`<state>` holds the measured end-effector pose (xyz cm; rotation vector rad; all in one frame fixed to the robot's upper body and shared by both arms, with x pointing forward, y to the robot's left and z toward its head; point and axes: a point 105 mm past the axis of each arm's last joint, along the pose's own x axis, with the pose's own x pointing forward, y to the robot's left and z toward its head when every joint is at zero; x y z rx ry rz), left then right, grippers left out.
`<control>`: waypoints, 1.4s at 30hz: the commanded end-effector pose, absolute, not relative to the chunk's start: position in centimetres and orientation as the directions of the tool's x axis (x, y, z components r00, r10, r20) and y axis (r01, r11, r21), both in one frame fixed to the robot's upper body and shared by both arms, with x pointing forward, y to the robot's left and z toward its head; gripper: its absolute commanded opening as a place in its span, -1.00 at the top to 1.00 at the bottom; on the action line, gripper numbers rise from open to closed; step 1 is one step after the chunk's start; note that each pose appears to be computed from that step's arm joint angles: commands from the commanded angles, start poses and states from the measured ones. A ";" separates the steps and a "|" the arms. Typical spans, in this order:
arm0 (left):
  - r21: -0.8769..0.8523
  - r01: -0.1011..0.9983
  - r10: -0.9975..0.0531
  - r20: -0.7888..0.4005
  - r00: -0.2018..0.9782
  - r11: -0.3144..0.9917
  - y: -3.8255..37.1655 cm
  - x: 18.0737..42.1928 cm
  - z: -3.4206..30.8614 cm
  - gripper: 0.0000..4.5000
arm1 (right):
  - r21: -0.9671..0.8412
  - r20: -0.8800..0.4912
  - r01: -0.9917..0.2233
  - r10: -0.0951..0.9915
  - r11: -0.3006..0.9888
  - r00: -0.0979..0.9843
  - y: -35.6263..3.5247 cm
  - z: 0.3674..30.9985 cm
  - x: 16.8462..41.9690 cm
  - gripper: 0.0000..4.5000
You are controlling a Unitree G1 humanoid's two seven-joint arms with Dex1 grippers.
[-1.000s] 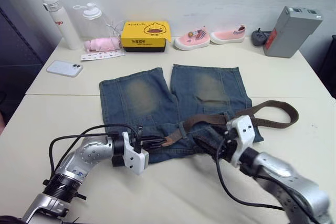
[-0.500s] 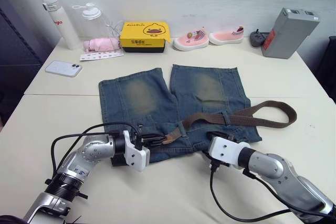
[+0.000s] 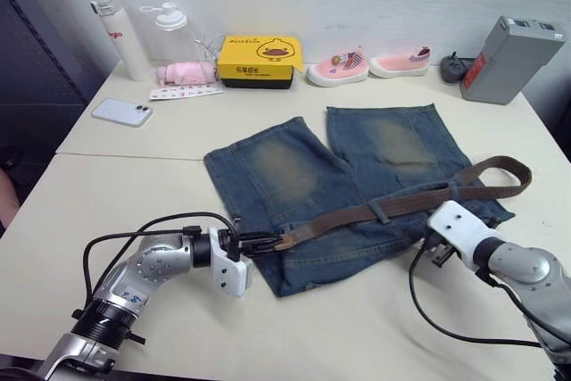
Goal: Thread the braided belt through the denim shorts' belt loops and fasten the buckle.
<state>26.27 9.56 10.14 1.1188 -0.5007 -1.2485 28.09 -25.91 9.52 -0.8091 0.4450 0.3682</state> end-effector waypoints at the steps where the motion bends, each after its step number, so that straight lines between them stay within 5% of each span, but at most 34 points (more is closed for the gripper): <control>1: 0.881 0.466 -0.930 -0.235 0.283 -0.082 9.2 25.8 10.7 1.00 | -0.626 -0.515 -0.446 0.091 0.639 0.852 -27.1 9.8 28.0 0.97; 3: 0.887 0.456 -0.935 -0.219 0.280 -0.071 9.2 25.7 11.0 1.00 | -0.619 -0.496 -0.429 0.096 0.658 0.863 -27.1 10.3 27.9 0.97; 9: 0.914 0.401 -0.945 -0.183 0.273 -0.061 9.8 25.3 11.5 1.00 | -0.621 -0.446 -0.378 0.087 0.686 0.891 -28.3 13.8 27.6 -0.23; 12: 0.925 0.375 -0.944 -0.174 0.281 -0.058 10.6 25.1 11.7 1.00 | -0.547 -0.441 -0.423 0.181 0.722 0.879 -27.8 17.3 26.9 -0.92; 13: 0.929 0.367 -0.944 -0.168 0.284 -0.054 10.7 25.1 11.9 1.00 | -0.478 -0.454 -0.456 0.233 0.751 0.860 -27.3 17.9 26.4 -0.96; 16: 0.938 0.344 -0.944 -0.155 0.292 -0.048 11.1 24.9 12.2 1.00 | -0.148 -0.445 -0.613 0.501 0.776 0.742 -23.5 18.8 24.5 -0.96; 18: 0.949 0.313 -0.943 -0.144 0.299 -0.045 11.2 25.0 12.6 1.00 | 0.141 -0.416 -0.744 0.721 0.653 0.554 -19.4 18.4 22.2 -0.96; 23: 0.963 0.266 -0.949 -0.123 0.292 -0.043 10.9 25.0 13.4 1.00 | 0.498 -0.243 -0.724 0.879 0.477 0.411 -13.6 16.4 21.8 -0.96; 28: 0.965 0.255 -0.952 -0.128 0.277 -0.055 10.6 24.7 13.4 1.00 | 0.791 -0.145 -0.491 0.892 0.365 0.428 -9.6 14.9 20.7 -0.96; 32: 0.965 0.255 -0.952 -0.128 0.277 -0.055 10.5 24.8 13.7 1.00 | 0.892 -0.163 -0.268 0.812 0.364 0.560 -6.7 13.5 22.0 -0.96; 42: 0.964 0.256 -0.949 -0.142 0.280 -0.068 10.6 24.5 13.7 1.00 | 0.938 -0.209 -0.046 0.665 0.344 0.717 -7.1 14.1 26.4 -0.96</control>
